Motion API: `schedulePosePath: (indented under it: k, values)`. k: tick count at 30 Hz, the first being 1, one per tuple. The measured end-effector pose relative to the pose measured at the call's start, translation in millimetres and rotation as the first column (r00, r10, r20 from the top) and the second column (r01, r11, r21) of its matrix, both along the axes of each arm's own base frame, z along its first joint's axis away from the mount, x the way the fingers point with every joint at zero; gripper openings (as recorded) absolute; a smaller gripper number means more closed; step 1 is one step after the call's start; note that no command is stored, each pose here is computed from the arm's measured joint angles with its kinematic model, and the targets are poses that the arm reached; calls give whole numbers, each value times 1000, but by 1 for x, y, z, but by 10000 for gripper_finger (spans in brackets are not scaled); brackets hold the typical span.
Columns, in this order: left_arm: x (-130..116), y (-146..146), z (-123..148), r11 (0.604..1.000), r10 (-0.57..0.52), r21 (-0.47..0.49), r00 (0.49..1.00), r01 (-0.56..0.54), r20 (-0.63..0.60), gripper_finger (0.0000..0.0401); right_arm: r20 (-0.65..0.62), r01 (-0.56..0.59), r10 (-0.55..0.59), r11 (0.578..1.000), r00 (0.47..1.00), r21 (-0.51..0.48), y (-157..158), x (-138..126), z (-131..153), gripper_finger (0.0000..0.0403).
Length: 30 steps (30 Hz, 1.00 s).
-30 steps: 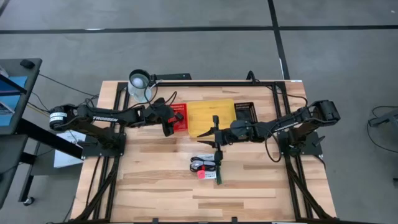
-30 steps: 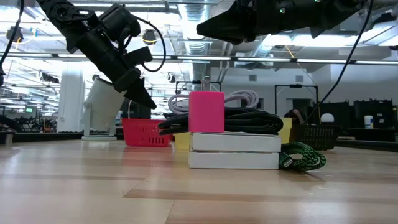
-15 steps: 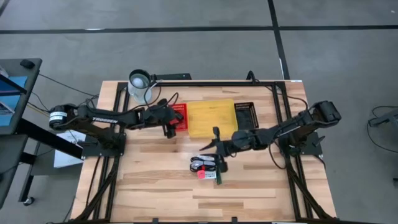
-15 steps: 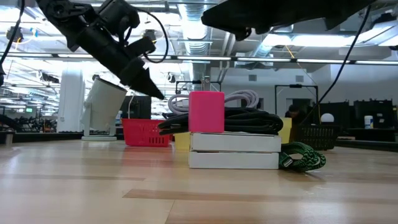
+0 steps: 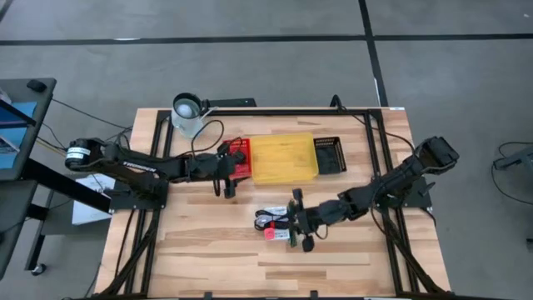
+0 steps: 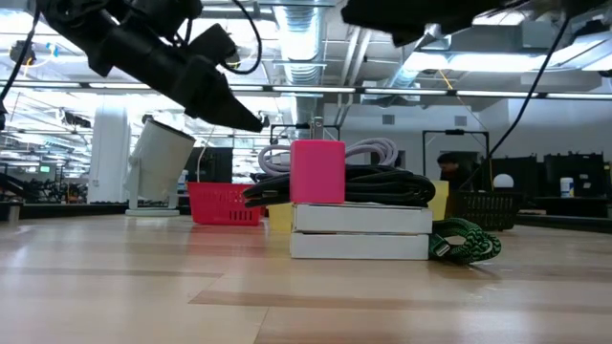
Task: Pick and place items into bin
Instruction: Put the pink charger adapter into the red bin
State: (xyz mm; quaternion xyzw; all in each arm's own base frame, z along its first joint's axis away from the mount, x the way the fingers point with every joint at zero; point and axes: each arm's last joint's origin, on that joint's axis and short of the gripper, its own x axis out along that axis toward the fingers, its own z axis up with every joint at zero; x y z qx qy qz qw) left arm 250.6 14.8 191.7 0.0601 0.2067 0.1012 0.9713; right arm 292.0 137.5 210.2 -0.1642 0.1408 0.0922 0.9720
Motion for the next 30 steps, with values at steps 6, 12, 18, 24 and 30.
schedulePosePath:
  k: [6, 12, 18, 24, 30]
  values:
    - [2, -26, 5, 996, -86, -33, 994, 89, 68, 235, 38, 121, -119, 991, 992, -58, 19, -12, 1, 77]
    - [1, -53, 11, 985, -13, -167, 987, 41, 162, 235, 78, 209, -202, 972, 976, -104, 36, -26, 2, 77]
    - [-9, -84, 15, 984, 145, -138, 962, -115, 231, 235, 132, 325, -306, 932, 943, -159, 46, -39, 5, 77]
    - [-15, -110, 19, 981, 182, -117, 931, -152, 318, 235, 158, 340, -319, 931, 935, -131, 30, -60, 18, 77]
    - [-10, -118, 7, 981, 181, -121, 932, -150, 313, 235, 192, 365, -346, 928, 918, -71, -2, -88, 26, 77]
